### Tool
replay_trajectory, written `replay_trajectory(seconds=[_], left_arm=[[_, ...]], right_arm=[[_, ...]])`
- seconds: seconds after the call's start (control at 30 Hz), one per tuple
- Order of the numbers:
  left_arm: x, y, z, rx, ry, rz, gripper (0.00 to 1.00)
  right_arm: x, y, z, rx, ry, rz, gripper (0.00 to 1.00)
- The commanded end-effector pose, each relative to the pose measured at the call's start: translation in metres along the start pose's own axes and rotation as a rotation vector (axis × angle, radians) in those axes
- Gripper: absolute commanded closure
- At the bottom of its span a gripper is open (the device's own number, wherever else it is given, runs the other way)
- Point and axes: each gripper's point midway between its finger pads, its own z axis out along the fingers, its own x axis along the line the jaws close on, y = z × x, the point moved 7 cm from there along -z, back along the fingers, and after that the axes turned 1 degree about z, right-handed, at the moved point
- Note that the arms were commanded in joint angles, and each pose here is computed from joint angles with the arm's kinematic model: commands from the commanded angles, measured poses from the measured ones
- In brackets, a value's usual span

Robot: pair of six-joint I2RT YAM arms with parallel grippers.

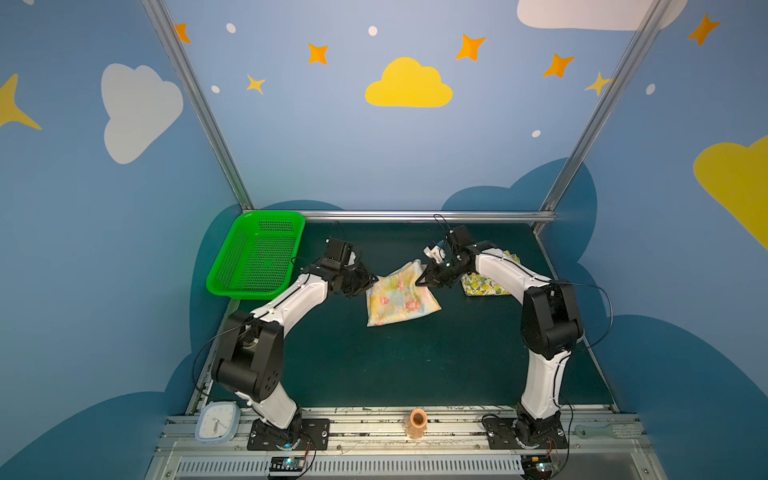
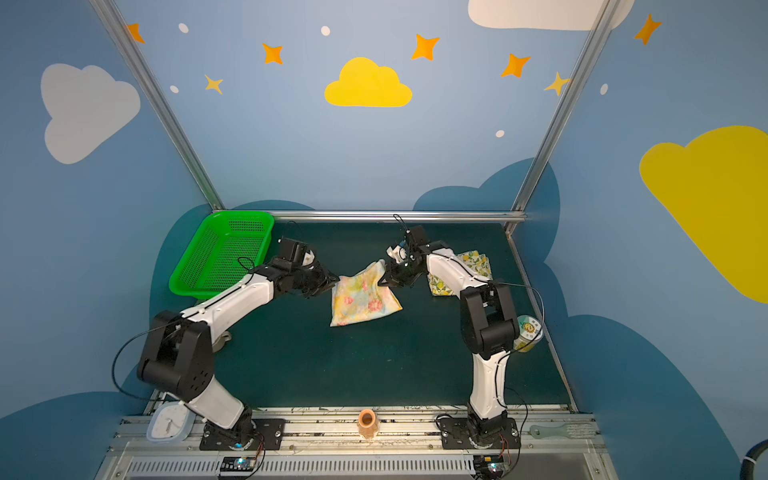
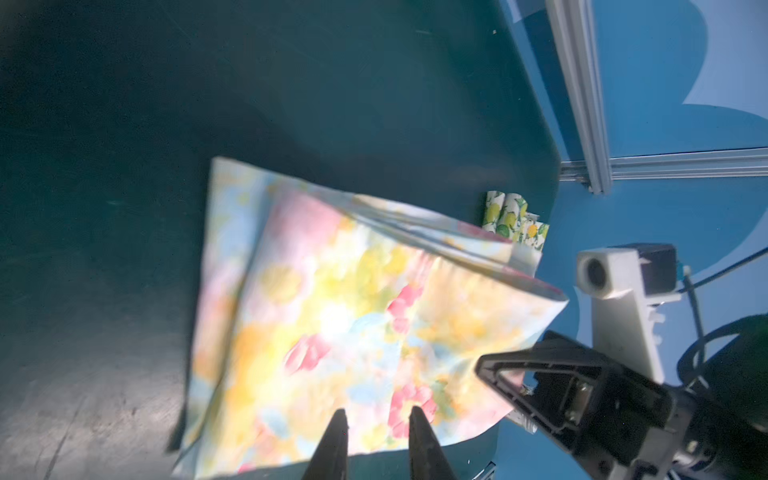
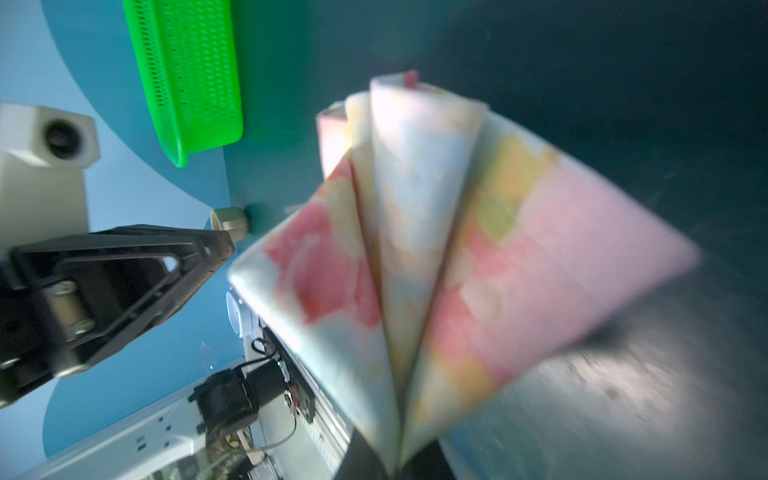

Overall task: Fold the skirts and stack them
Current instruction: 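Drag the floral skirt with the right gripper onto the lemon-print skirt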

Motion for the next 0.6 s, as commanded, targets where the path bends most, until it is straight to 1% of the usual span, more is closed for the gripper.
replay_trajectory(seconds=[0.0,0.13,0.37,0.57], left_arm=[[0.014,-0.009,-0.008,0.02,0.019,-0.001,0.72],[0.021,-0.012,-0.019,0.001,0.02,-0.006,0.72],[0.028,-0.014,-0.022,0.007,0.022,-0.017,0.72],[0.029,-0.014,-0.023,0.002,0.028,-0.029,0.72]], right_arm=[[-0.012,-0.008,-0.017,0.127,-0.02,0.017,1.0],[-0.018,0.006,-0.037,0.158,-0.019,0.003,1.0],[-0.042,0.025,-0.061,0.204,-0.008,0.035,1.0],[-0.059,0.032,-0.086,0.181,0.002,0.061,1.0]])
